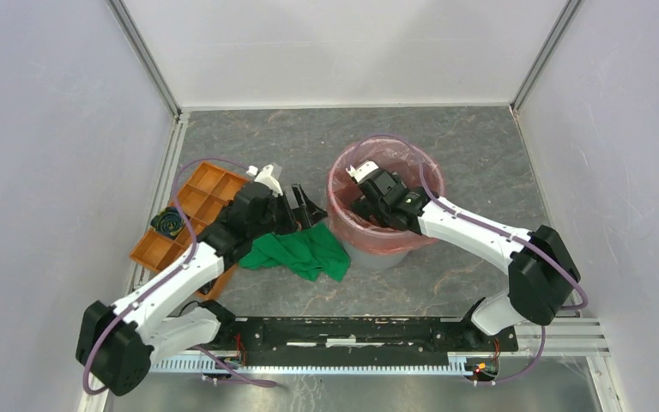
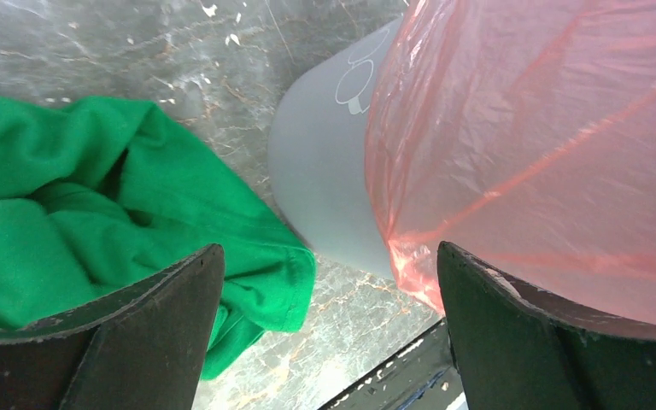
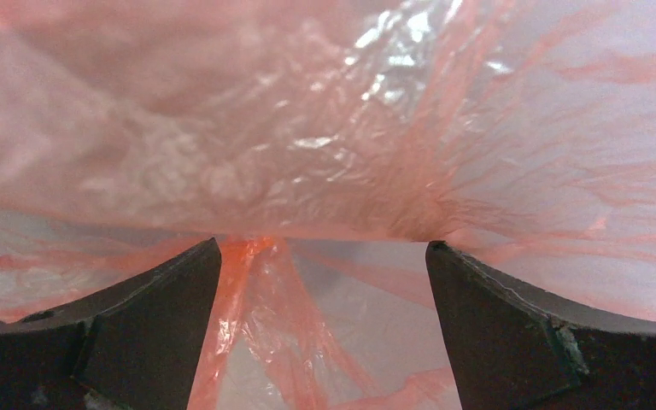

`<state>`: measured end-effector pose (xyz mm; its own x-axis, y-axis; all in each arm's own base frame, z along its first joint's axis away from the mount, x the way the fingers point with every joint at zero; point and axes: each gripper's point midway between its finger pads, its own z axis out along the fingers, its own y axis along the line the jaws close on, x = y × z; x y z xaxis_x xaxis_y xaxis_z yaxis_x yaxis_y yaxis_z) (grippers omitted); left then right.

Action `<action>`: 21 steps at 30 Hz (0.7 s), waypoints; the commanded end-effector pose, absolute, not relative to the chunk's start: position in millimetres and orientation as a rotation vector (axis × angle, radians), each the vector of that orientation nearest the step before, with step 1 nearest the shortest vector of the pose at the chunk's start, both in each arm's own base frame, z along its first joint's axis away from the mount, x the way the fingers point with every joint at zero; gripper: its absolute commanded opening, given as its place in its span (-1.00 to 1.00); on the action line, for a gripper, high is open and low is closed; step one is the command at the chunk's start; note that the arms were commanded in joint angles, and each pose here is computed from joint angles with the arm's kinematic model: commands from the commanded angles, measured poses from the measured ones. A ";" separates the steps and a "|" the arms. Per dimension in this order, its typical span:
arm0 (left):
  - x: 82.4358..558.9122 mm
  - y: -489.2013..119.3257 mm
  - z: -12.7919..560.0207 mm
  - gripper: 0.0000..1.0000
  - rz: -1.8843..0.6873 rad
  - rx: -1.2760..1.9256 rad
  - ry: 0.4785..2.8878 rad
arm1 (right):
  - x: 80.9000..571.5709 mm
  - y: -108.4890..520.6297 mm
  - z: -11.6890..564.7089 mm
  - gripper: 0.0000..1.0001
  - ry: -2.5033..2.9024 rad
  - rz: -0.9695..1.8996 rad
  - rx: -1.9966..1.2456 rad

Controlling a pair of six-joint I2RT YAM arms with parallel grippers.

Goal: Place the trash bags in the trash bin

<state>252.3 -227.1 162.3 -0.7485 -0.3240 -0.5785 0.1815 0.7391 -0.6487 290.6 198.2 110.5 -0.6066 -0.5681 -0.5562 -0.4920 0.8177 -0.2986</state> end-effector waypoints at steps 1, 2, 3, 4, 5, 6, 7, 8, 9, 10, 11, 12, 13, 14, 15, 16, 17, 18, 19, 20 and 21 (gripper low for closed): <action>253.8 -193.1 189.7 1.00 -0.758 -0.116 2.125 | 294.5 186.1 118.7 0.96 2.327 -0.248 -0.746; 253.3 -186.4 196.5 1.00 -0.733 -0.123 2.101 | 294.5 175.8 116.6 0.96 2.342 -0.307 -0.741; 252.3 -181.4 203.4 1.00 -0.717 -0.125 2.080 | 293.9 168.7 113.8 0.96 2.356 -0.344 -0.739; 251.0 -177.0 211.6 1.00 -0.708 -0.127 2.055 | 292.9 163.3 110.4 0.96 2.374 -0.358 -0.736; 250.2 -173.3 219.6 1.00 -0.701 -0.129 2.033 | 291.9 158.1 106.9 0.96 2.393 -0.362 -0.725; 248.8 -171.2 228.8 1.00 -0.704 -0.126 2.009 | 291.1 154.3 104.6 0.96 2.408 -0.362 -0.715; 246.7 -169.7 237.8 1.00 -0.710 -0.119 1.989 | 290.6 148.0 102.4 0.96 2.422 -0.380 -0.700; 245.3 -169.4 245.3 1.00 -0.716 -0.109 1.974 | 289.9 141.2 101.5 0.96 2.435 -0.405 -0.680; 243.8 -169.4 250.9 1.00 -0.722 -0.099 1.965 | 289.6 133.7 101.5 0.96 2.444 -0.434 -0.658; 242.8 -169.2 256.9 1.00 -0.727 -0.091 1.954 | 289.0 124.0 101.3 0.96 2.449 -0.474 -0.630; 241.9 -170.0 262.0 1.00 -0.736 -0.082 1.945 | 287.6 114.2 101.7 0.96 2.455 -0.513 -0.598; 241.6 -170.8 265.9 1.00 -0.742 -0.073 1.937 | 285.7 101.5 102.6 0.96 2.461 -0.562 -0.559; 241.2 -172.6 271.5 1.00 -0.753 -0.062 1.928 | 283.6 90.1 102.5 0.96 2.467 -0.602 -0.532; 241.1 -174.8 276.1 1.00 -0.765 -0.049 1.920 | 280.9 79.2 102.8 0.96 2.477 -0.630 -0.497; 240.5 -177.3 279.7 1.00 -0.777 -0.036 1.917 | 277.2 66.6 101.5 0.96 2.492 -0.666 -0.461; 240.3 -179.7 283.6 1.00 -0.791 -0.026 1.911 | 272.2 51.7 100.3 0.96 2.507 -0.712 -0.419; 240.3 -181.6 286.3 1.00 -0.801 -0.019 1.907 | 267.5 39.2 99.8 0.96 2.518 -0.747 -0.378; 239.5 -184.1 289.7 1.00 -0.817 -0.008 1.902 | 263.0 26.8 99.5 0.96 2.524 -0.779 -0.340; 237.6 -186.5 292.6 1.00 -0.837 0.004 1.895 | 255.9 12.8 95.0 0.96 2.543 -0.811 -0.300; 236.4 -188.2 294.0 1.00 -0.851 0.010 1.890 | 248.0 -0.5 91.2 0.96 2.562 -0.843 -0.253; 235.5 -189.6 294.4 1.00 -0.864 0.013 1.887 | 241.3 -10.3 89.0 0.96 2.575 -0.861 -0.198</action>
